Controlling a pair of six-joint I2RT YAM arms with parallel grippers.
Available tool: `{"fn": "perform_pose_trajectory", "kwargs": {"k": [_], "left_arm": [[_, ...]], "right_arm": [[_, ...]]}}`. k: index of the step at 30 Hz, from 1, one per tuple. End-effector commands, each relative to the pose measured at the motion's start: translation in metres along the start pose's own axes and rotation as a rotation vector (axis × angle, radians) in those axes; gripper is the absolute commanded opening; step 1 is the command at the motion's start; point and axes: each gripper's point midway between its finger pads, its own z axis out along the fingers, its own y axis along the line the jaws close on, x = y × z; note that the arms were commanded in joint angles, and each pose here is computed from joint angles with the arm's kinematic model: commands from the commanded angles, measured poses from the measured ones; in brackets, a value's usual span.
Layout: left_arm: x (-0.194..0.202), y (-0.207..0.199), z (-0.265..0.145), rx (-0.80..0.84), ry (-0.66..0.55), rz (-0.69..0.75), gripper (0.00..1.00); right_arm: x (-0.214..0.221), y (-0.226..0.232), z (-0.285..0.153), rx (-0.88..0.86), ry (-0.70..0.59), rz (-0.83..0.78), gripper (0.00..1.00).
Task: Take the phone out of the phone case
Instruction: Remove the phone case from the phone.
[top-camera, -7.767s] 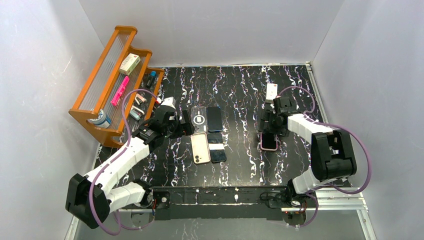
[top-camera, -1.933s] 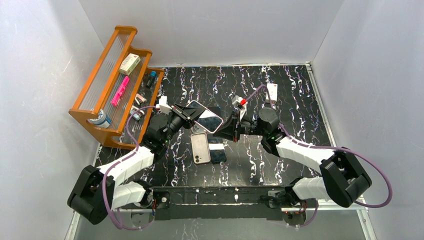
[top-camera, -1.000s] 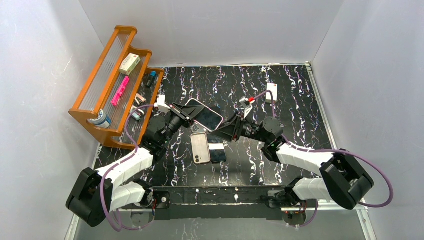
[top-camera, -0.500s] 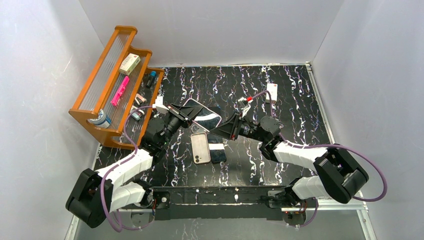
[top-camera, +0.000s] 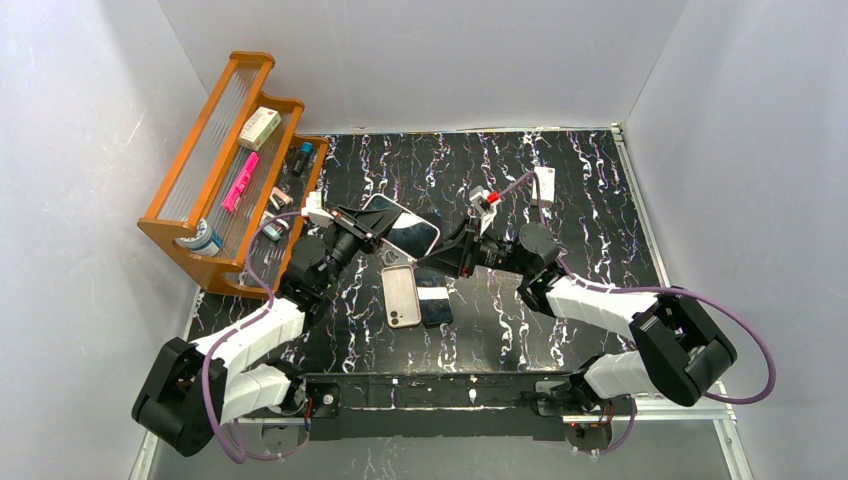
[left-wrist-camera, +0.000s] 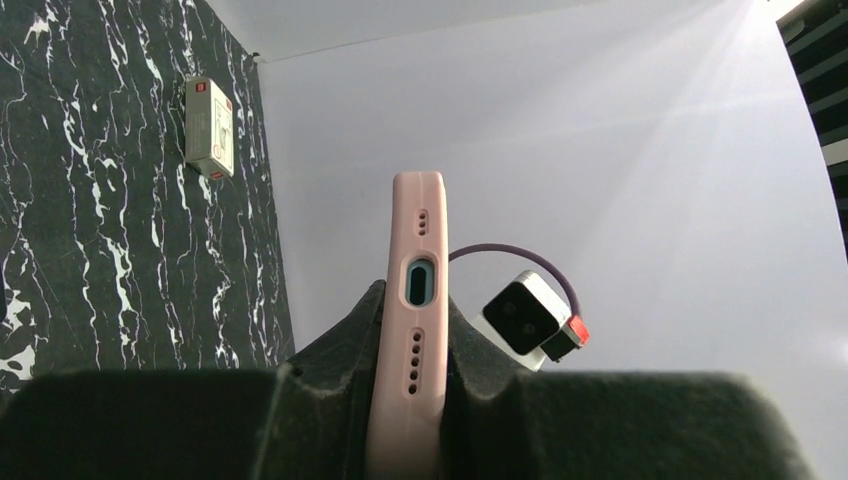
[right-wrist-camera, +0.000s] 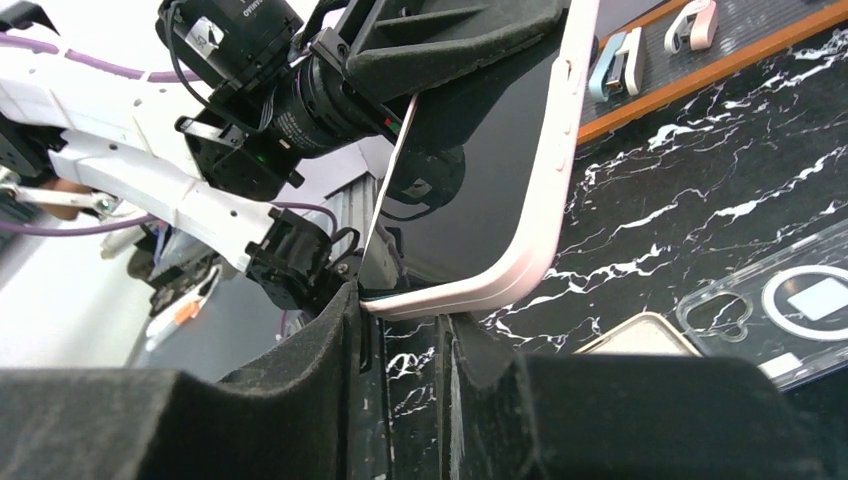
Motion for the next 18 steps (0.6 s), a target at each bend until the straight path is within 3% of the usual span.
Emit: {"fn": "perform_pose_trajectory", "kwargs": {"k": [1, 18], "left_arm": [[0.027, -0.018, -0.007, 0.042, 0.126, -0.049, 0.0], [0.033, -0.018, -0.006, 0.046, 0.167, -0.019, 0.0]], "right_arm": [[-0.018, -0.011, 0.015, -0.001, -0.005, -0.282, 0.01], [-0.036, -0.06, 0.017, 0.226, -0.026, -0.424, 0.01]]}}
